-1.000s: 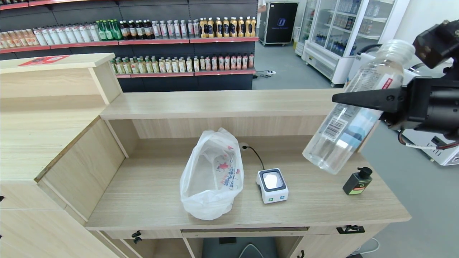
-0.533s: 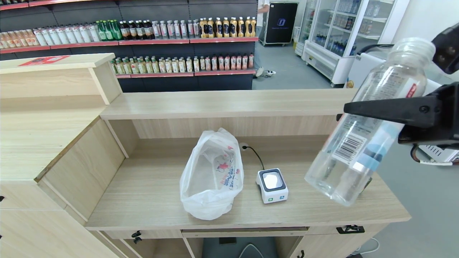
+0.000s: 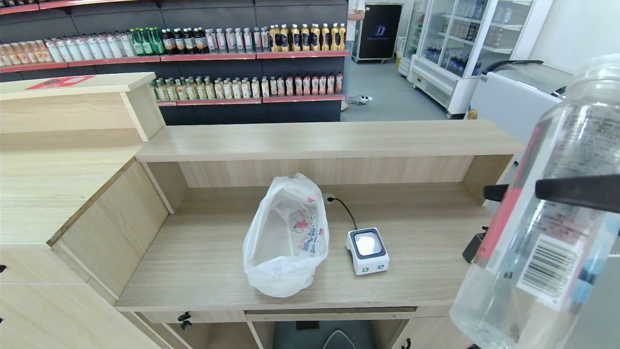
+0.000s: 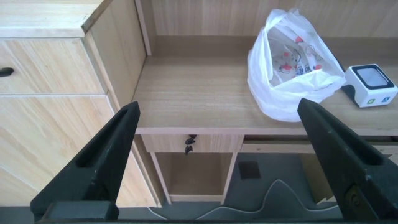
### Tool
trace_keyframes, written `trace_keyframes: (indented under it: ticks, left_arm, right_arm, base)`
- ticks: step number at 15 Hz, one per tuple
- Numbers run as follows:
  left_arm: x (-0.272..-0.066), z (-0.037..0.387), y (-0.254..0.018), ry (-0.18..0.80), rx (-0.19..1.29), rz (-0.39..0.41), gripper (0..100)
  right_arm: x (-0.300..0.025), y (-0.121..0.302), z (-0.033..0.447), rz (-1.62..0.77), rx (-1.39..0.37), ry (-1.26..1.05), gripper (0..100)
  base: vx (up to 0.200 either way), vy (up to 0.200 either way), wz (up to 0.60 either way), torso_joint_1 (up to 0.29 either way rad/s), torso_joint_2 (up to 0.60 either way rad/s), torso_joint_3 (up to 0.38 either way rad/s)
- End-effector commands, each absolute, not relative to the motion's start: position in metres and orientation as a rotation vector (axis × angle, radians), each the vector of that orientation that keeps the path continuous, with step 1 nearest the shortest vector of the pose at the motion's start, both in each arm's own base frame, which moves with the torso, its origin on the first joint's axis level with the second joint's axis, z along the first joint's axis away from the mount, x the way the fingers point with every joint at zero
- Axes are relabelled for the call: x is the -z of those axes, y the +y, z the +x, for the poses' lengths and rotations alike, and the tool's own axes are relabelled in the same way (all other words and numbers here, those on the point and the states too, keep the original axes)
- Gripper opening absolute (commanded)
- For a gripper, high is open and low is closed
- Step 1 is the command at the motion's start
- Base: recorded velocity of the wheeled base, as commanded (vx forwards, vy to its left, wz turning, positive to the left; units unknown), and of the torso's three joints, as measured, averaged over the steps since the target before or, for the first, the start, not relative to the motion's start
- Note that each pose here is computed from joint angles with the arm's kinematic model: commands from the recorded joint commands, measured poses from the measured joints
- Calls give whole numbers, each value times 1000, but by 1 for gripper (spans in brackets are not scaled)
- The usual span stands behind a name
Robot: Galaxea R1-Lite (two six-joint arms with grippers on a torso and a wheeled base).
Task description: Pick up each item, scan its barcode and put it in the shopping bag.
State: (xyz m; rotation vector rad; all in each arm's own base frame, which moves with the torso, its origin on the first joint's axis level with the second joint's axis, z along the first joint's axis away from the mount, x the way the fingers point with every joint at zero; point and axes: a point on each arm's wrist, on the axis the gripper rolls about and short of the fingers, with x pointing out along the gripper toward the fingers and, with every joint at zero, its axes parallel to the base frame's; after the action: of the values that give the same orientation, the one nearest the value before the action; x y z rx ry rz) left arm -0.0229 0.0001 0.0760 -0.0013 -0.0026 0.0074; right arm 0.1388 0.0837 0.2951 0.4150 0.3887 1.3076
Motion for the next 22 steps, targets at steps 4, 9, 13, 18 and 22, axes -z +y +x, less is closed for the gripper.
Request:
trace_keyframes:
  ticks: [4, 9, 13, 18, 22]
  left_arm:
    - [-76, -23, 0, -2, -8, -2, 100]
    - [-76, -23, 0, -3, -8, -2, 100]
    - [-76, -23, 0, -2, -8, -2, 100]
    - [-76, -23, 0, -3, -8, -2, 100]
    - [-76, -23, 0, -3, -8, -2, 100]
  right_arm:
    - [-295, 83, 134, 401, -1372, 392, 0]
    - [-295, 81, 131, 399, -1375, 388, 0]
    - [-293, 80, 133, 388, -1355, 378, 0]
    - [-260, 51, 187, 247, -840, 279, 0]
    - [-224, 17, 226, 52, -422, 190, 0]
  base:
    - [0, 0, 0, 0, 0, 0]
    - [0, 0, 0, 0, 0, 0]
    - [0, 0, 0, 0, 0, 0]
    - [0, 0, 0, 0, 0, 0]
    - [0, 0, 0, 0, 0, 0]
